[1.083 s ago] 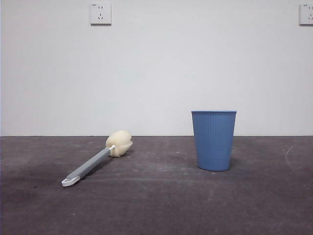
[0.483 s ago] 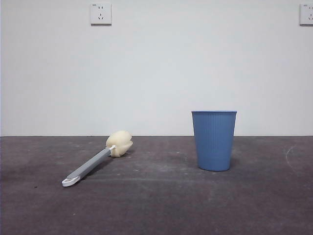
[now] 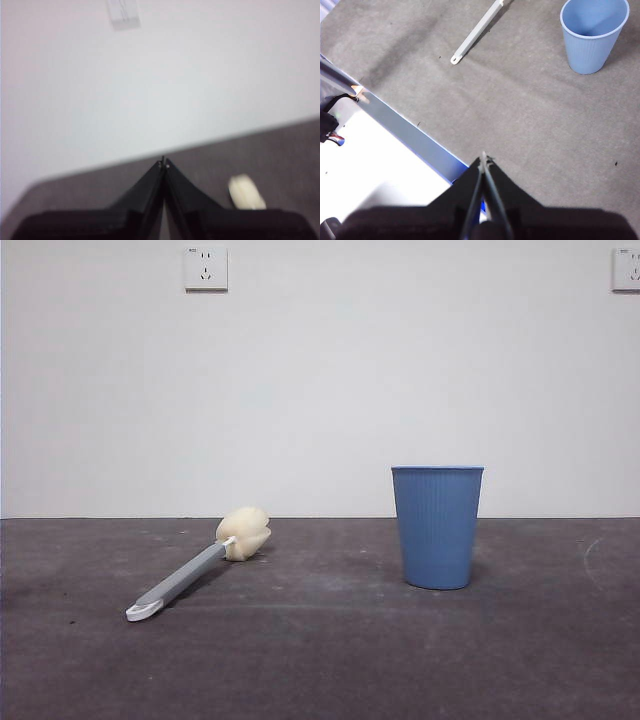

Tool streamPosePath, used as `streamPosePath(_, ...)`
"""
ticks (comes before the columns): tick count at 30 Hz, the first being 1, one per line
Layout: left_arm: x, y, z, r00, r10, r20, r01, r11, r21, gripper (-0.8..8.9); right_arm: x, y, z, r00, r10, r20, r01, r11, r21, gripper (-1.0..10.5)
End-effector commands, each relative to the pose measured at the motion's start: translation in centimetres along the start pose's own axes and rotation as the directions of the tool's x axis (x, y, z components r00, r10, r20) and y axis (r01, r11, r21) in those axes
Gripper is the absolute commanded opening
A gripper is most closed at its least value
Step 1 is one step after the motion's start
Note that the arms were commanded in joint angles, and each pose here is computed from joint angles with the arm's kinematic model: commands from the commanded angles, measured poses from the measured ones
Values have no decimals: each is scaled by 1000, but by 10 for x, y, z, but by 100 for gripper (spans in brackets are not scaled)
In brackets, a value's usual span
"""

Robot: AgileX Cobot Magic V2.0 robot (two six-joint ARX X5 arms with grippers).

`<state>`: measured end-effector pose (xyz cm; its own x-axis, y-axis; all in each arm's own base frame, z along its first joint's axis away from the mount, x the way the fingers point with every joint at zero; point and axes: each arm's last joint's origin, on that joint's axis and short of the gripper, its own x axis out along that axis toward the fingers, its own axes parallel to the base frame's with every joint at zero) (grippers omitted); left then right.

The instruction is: Pick up the cup brush,pick up the cup,insert the brush into the cup,clean the cup,put the cup brush back,put the cup back to the fixed position on the table

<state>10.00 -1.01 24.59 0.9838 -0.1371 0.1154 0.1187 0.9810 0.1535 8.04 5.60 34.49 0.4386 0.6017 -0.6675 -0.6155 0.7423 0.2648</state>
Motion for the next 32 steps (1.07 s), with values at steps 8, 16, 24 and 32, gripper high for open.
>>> streamPosePath(8, -9, -11, -70, 996, -14, -87, 8, 998, -67, -3, -1, 1, 1, 1000, 0, 7, 0, 1000, 5, 2)
streamPosePath(16, -15, -14, -91, 971, -42, -236, 14, 993, -118, -3, -1, 1, 1, 1000, 0, 7, 0, 1000, 5, 2)
streamPosePath(24, -16, -17, -96, 955, -102, -279, 57, 984, -167, -3, -1, 1, 1, 1000, 0, 8, 0, 1000, 5, 2)
streamPosePath(32, -16, -16, -96, 957, -94, -274, 44, 982, -184, -3, -1, 1, 1, 1000, 0, 7, 0, 1000, 5, 2)
